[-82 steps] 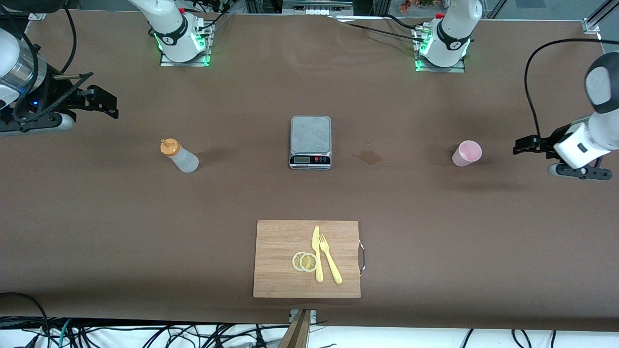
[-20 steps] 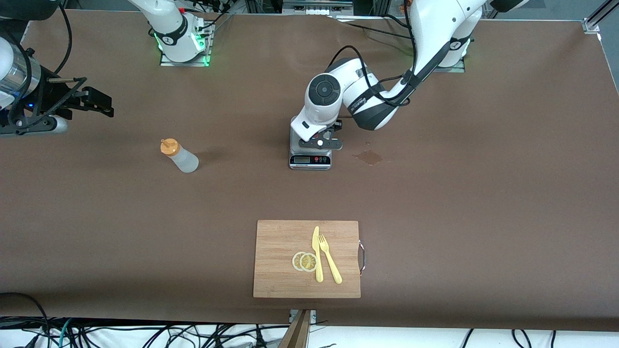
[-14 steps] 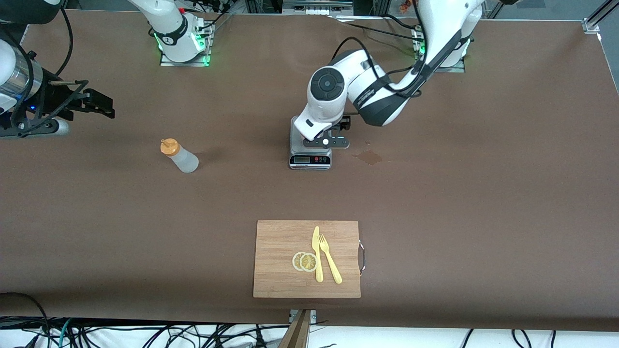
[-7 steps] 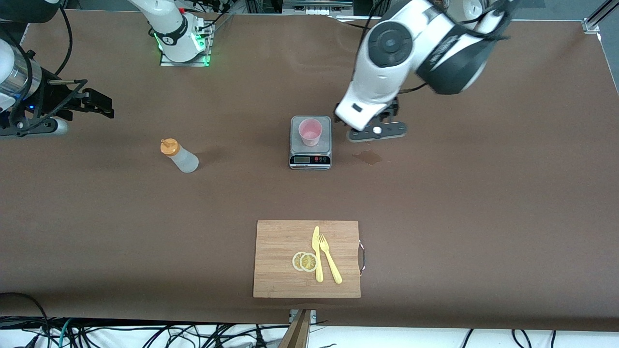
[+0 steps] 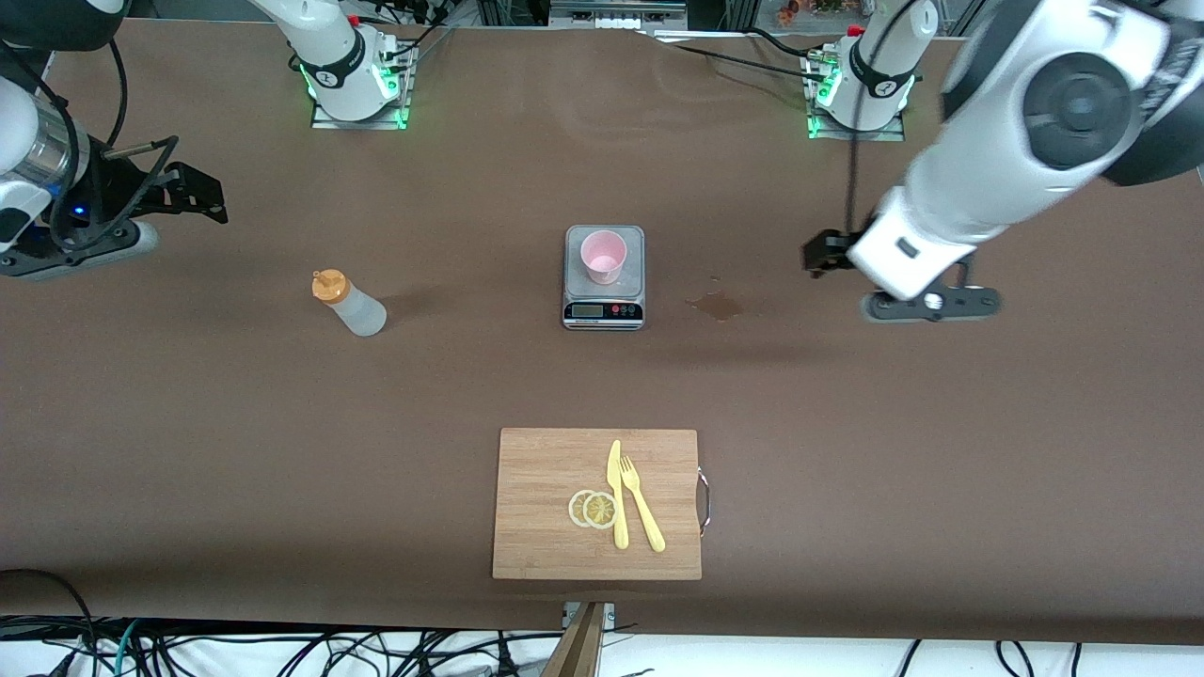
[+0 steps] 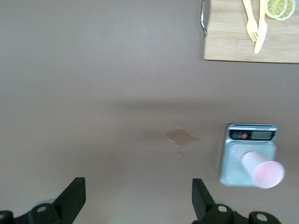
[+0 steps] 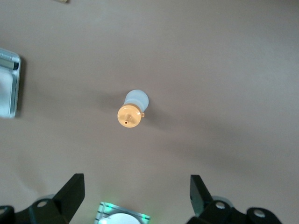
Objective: Add sauce to pink cup with both arms
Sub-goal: 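Open the left gripper and withdraw it from the cup, then reach the right gripper to the white sauce bottle and grasp it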
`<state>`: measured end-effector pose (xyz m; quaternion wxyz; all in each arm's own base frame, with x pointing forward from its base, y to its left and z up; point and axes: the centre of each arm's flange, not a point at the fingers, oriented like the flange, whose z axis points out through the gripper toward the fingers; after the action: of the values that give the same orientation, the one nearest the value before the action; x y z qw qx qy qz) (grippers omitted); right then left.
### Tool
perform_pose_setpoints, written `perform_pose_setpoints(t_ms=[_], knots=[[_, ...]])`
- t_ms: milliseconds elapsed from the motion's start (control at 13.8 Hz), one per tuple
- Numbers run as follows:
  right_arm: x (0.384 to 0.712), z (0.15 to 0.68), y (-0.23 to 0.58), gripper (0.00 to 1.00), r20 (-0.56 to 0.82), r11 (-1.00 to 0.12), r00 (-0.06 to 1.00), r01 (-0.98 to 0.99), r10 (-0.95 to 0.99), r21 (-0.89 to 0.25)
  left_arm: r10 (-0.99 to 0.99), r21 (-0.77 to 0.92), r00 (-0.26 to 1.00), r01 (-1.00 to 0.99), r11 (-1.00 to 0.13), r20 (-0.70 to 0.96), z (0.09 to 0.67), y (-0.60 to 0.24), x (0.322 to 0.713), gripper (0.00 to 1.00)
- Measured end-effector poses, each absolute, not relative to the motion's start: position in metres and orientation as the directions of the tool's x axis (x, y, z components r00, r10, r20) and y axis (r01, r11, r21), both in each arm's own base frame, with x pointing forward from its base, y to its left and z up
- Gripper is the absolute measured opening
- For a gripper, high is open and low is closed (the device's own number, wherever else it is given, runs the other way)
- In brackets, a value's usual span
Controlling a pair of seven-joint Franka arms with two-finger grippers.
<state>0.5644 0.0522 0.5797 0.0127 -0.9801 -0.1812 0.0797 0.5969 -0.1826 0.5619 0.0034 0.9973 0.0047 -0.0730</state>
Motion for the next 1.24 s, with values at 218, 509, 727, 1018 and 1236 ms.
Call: perform_pose_setpoints(t_ms=[218,509,727,1018,1236], knots=[[0.575,0.553,0.063,1.00,-0.139,-0.849,0.840,0.505,0.525,-0.158,-0.043,0.014,0.992,-0.041,-0.999,-0.122,0.582,-0.109,0.602,1.00],[0.597,0.505,0.042,1.00,-0.039,-0.666,0.680,0.702,0.732,-0.253,-0.049,-0.018,0.996,-0.051,-0.999,-0.077,0.584,-0.053,0.586,1.00],[0.598,0.469,-0.008,1.00,0.038,-0.528,0.566,0.789,0.823,-0.316,-0.059,-0.031,0.996,-0.062,-0.998,-0.073,0.565,-0.053,0.562,1.00],[0.597,0.404,-0.064,1.00,0.269,-0.255,0.368,0.891,0.890,-0.376,-0.068,-0.035,0.996,-0.070,-0.997,-0.065,0.551,-0.054,0.557,1.00],[0.589,0.366,-0.084,1.00,0.398,-0.106,0.261,0.922,0.879,-0.372,-0.080,-0.032,0.996,-0.082,-0.996,-0.039,0.573,-0.029,0.548,1.00]])
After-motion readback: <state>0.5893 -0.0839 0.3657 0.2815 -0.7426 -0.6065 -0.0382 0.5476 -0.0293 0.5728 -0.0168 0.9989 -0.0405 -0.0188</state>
